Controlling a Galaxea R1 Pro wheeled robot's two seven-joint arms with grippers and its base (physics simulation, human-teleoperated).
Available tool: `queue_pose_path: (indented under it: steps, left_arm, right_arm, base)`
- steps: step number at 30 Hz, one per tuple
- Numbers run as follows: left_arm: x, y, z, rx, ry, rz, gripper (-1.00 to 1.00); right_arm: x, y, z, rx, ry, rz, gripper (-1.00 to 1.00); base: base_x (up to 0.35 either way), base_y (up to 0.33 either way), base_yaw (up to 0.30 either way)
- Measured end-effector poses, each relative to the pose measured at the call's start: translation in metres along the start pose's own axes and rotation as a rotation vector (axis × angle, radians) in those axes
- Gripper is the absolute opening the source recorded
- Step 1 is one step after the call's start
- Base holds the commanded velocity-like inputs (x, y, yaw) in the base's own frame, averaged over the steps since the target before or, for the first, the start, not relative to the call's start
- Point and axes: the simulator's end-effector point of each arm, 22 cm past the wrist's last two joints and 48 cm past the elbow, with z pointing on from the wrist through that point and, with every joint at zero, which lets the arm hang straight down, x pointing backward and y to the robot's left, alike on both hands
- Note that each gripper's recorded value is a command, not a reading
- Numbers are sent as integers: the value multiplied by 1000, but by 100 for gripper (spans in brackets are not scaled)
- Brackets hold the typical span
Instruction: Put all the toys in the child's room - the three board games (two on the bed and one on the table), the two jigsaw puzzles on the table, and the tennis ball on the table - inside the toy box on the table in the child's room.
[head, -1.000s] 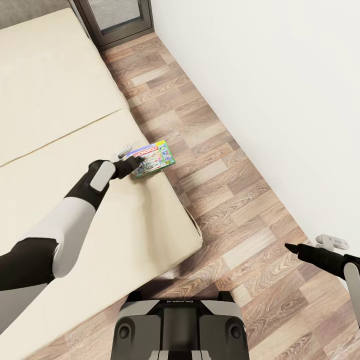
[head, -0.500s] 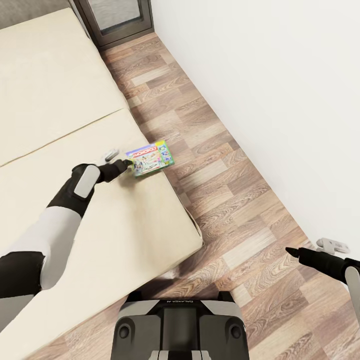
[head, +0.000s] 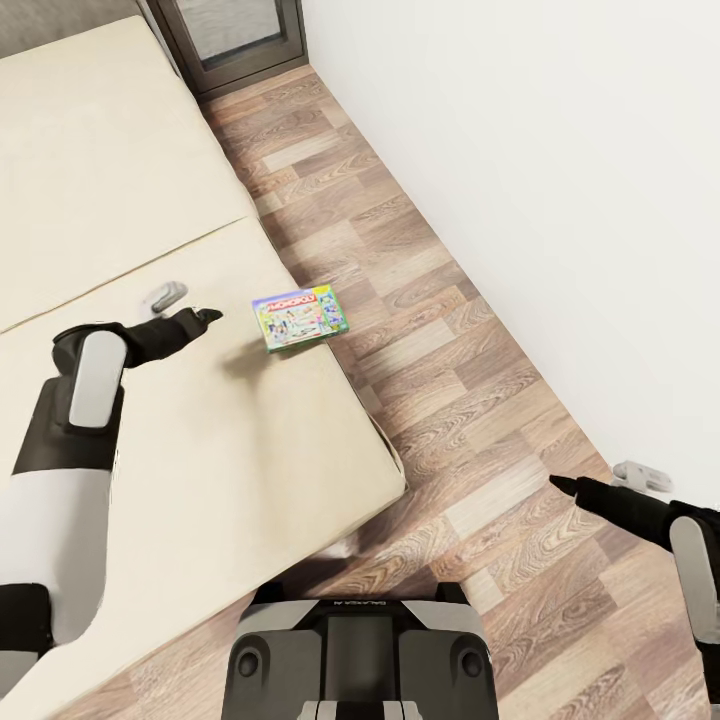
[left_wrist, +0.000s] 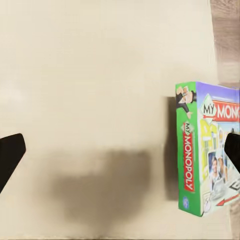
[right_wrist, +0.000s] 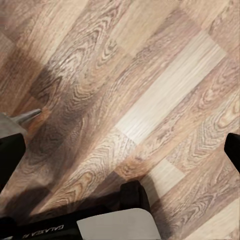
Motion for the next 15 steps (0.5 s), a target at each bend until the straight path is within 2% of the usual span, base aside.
queue_pose_path:
  steps: [2, 6, 8, 9, 11, 12, 14, 15]
  left_arm:
    - [3, 0, -16, 5, -20, 5, 100]
    - [10, -2, -28, 30, -25, -13, 100]
    - [14, -7, -38, 68, -28, -47, 100]
    - [14, -7, -39, 68, -28, -48, 100]
    - [15, -18, -48, 119, -29, -84, 100]
    - [15, -18, -48, 119, -29, -84, 100]
    - [17, -29, -55, 171, -23, -119, 100]
    - [17, -29, -55, 172, -23, -119, 100]
  right_arm:
    - [-3, 11, 2, -27, -8, 16, 100]
    - [-6, 19, 4, -45, -12, 25, 100]
    - [-9, 25, 6, -62, -16, 34, 100]
    - [-9, 25, 6, -62, -16, 33, 100]
    - [-14, 32, 8, -84, -22, 43, 100]
    - [-14, 32, 8, -83, -22, 43, 100]
    - [-19, 42, 8, -120, -29, 55, 100]
    - [-19, 42, 9, -120, -29, 55, 100]
  base:
    - [0, 0, 0]
    - [0, 0, 0]
    - [0, 0, 0]
    - [0, 0, 0]
    - [0, 0, 0]
    - [0, 0, 0]
    - [0, 0, 0]
    - [0, 0, 0]
